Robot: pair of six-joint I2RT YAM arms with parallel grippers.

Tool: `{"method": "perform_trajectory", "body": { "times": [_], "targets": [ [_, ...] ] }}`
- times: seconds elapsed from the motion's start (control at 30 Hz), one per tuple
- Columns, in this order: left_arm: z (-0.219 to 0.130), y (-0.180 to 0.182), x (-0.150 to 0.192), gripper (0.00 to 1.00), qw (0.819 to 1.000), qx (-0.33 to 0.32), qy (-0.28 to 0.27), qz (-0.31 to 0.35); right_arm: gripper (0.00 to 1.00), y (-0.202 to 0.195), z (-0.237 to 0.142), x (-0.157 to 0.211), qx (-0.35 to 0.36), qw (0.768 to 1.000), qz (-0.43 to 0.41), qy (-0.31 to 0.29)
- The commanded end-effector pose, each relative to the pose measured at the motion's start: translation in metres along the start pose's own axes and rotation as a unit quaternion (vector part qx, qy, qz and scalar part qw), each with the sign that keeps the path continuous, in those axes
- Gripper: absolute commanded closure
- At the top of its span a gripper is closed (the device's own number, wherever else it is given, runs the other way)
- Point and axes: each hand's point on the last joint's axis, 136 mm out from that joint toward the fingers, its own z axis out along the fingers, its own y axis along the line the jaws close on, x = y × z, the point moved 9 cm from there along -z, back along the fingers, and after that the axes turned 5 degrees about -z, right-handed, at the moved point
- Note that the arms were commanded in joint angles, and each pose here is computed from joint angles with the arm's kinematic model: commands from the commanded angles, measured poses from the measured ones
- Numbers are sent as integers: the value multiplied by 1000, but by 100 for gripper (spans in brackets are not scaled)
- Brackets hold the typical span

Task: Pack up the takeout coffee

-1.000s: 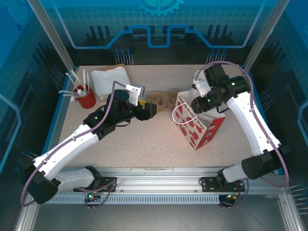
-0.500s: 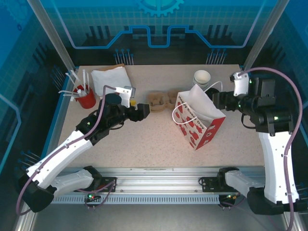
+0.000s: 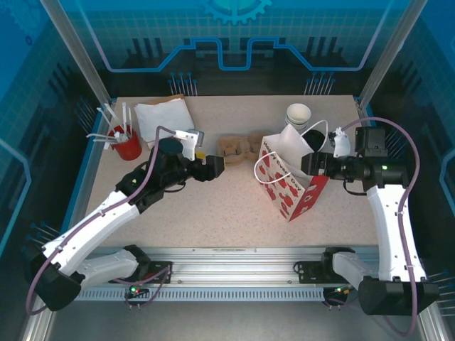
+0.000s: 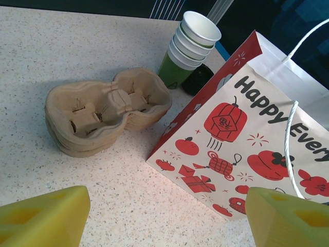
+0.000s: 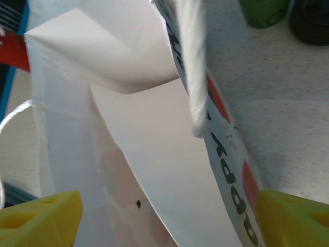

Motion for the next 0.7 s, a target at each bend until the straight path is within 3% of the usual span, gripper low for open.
{"method": "perform_trajectory", "body": {
  "times": [0.0, 0.67],
  "targets": [
    [-2, -2, -3, 19, 1000, 13, -3, -12, 13, 5, 5, -3, -70, 997, 20, -13],
    [8, -4, -4, 19, 999, 25, 8, -22, 15, 33, 30, 4, -149, 988, 27, -3]
  ]
}}
